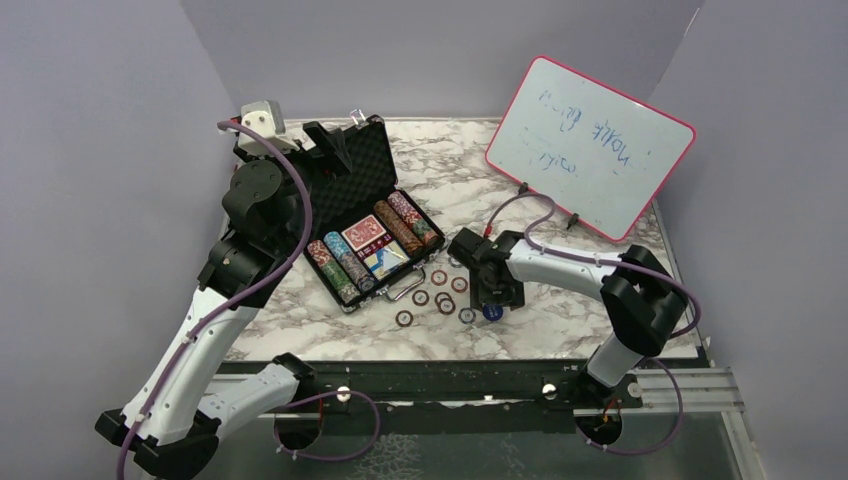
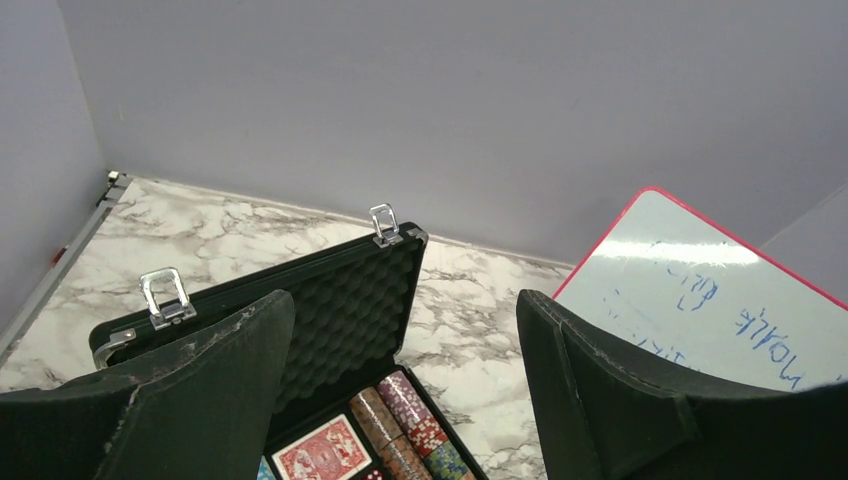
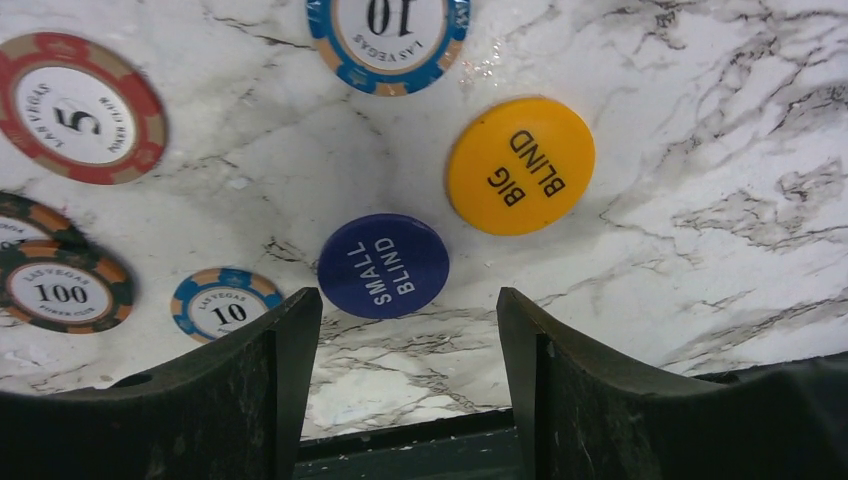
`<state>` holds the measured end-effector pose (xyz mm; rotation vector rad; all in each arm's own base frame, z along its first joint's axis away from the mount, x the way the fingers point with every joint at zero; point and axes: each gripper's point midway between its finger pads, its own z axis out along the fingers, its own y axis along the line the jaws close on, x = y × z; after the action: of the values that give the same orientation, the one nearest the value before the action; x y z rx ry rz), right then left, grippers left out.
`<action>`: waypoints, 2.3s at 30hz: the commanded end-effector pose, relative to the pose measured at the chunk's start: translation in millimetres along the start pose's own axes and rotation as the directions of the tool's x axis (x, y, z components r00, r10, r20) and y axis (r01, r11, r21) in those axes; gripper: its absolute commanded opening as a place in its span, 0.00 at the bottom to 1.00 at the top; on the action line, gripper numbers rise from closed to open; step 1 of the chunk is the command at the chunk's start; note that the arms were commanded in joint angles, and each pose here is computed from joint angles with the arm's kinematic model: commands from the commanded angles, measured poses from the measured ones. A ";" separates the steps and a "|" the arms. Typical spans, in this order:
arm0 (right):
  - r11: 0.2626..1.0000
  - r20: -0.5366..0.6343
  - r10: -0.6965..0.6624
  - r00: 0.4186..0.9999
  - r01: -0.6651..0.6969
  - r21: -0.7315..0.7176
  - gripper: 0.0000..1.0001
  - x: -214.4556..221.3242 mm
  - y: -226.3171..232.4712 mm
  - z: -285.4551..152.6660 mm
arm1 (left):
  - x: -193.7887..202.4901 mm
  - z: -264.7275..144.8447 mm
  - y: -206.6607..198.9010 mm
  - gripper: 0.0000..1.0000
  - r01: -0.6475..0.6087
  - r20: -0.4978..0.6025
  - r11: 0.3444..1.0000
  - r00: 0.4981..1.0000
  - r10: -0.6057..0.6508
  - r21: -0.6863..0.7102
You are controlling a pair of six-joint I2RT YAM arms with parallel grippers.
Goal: Pack up texas hold em set
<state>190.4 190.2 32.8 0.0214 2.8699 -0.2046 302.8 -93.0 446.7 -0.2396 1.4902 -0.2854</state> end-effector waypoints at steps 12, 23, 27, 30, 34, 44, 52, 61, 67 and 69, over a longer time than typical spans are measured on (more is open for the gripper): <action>0.984 -0.055 0.055 0.997 -0.063 -0.164 0.64 6.2 16.5 15.2 | -1.5 -2.4 -0.7 0.85 0.017 0.004 1.000 1.000 -0.017 0.010; 0.985 -0.057 0.028 0.998 -0.038 -0.170 0.56 4.8 17.8 14.1 | -0.3 -1.7 0.8 0.85 0.015 0.003 1.000 1.000 -0.015 0.002; 0.986 -0.048 -0.003 0.999 -0.005 -0.164 0.58 4.1 12.8 7.9 | -1.3 -3.1 3.2 0.85 0.014 0.009 1.000 1.000 -0.014 -0.007; 0.983 -0.037 -0.047 0.998 0.040 -0.180 0.60 2.8 11.6 0.8 | -0.3 -2.9 3.5 0.85 0.015 0.007 1.000 1.000 -0.015 -0.008; 0.970 -0.013 -0.094 0.995 0.089 -0.226 0.65 2.0 15.1 -11.4 | 1.4 -1.8 3.4 0.85 0.014 0.004 1.000 1.000 -0.014 -0.010; 0.911 0.038 -0.213 0.976 0.213 -0.353 0.73 14.9 41.0 -20.3 | 5.1 0.8 3.5 0.85 0.008 -0.003 1.000 1.000 -0.008 -0.015; 0.935 -0.012 -0.238 0.971 0.226 -0.275 0.73 29.9 39.2 -3.7 | 6.3 4.2 1.8 0.85 -0.005 -0.009 1.000 1.000 0.004 -0.014; 0.946 -0.073 -0.258 0.963 0.236 -0.222 0.60 43.6 30.2 14.1 | 7.8 4.4 2.8 0.85 -0.009 -0.011 1.000 1.000 0.009 -0.018; 0.951 -0.051 -0.254 0.966 0.240 -0.194 0.49 36.9 27.4 7.9 | 8.6 4.6 4.0 0.85 -0.012 -0.011 1.000 1.000 0.012 -0.024; 0.952 -0.019 -0.242 0.970 0.233 -0.200 0.48 28.1 30.4 -1.1 | 9.2 4.5 4.7 0.85 -0.014 -0.013 1.000 1.000 0.013 -0.027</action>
<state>159.7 222.5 14.4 -0.3846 2.9390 0.0900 309.1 -97.5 433.8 -0.2345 1.5224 -0.2764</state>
